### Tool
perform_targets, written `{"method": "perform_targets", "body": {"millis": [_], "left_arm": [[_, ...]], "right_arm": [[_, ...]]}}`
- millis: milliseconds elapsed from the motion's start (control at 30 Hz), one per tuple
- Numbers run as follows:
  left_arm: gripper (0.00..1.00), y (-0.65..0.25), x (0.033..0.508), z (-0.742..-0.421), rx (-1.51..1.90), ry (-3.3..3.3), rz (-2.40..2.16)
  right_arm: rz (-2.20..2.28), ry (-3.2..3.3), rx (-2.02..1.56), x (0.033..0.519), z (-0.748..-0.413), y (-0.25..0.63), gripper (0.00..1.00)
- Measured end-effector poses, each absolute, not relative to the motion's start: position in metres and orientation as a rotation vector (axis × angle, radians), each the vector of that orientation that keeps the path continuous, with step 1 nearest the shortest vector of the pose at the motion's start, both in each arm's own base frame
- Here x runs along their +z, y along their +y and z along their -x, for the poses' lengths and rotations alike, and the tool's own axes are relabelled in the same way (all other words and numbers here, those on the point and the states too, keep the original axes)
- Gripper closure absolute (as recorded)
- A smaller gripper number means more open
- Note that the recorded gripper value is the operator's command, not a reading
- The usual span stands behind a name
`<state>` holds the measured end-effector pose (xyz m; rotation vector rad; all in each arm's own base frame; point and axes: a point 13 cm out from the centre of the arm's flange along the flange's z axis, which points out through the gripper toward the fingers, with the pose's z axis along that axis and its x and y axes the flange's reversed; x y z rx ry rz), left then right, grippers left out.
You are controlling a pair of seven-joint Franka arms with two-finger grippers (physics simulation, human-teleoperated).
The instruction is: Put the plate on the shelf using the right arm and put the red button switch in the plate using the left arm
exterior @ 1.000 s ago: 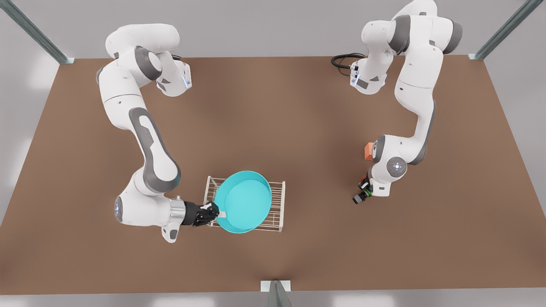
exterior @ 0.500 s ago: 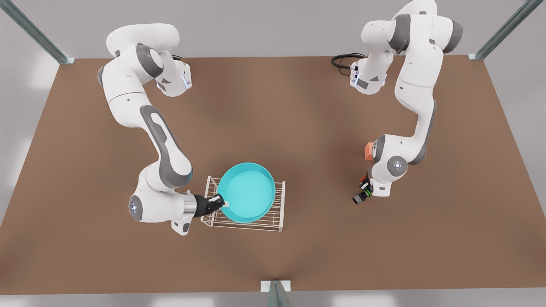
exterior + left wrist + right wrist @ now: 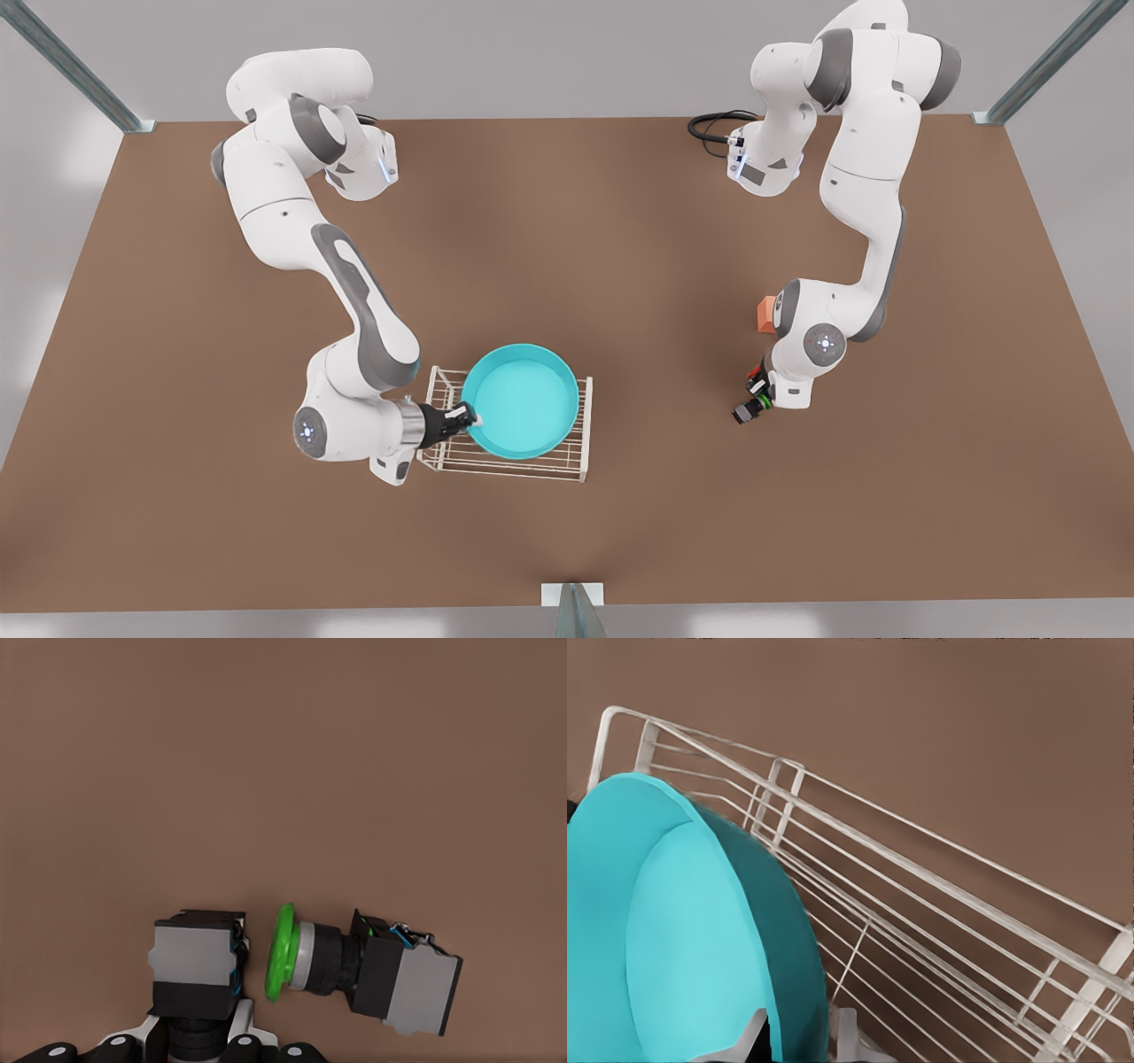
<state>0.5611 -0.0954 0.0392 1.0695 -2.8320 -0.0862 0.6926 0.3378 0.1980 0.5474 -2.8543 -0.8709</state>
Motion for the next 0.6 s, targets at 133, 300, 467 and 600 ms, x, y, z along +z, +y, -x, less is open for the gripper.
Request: {"method": "perform_targets", "body": {"millis": [133, 300, 467, 600], "left_arm": [[0.68, -0.096, 0.039, -0.561, -0.091, -2.831, -1.072], [0.79, -0.092, 0.045, -0.563, -0.093, -2.831, -1.094], [0.79, -0.082, 0.062, -0.565, -0.101, -2.815, -1.125], [0.79, -0.088, 0.117, -0.574, -0.085, -2.850, -1.127]], "right_arm": [[-0.542, -2.862, -0.873, 0.205, -0.694, 0.340, 0.00], [-0.523, -2.901, -0.876, 0.235, -0.704, 0.324, 0.00], [-0.414, -3.040, -0.648, 0.294, -0.734, 0.173, 0.00], [-0.295, -2.969, -0.041, 0.309, -0.700, 0.008, 0.00]]}}
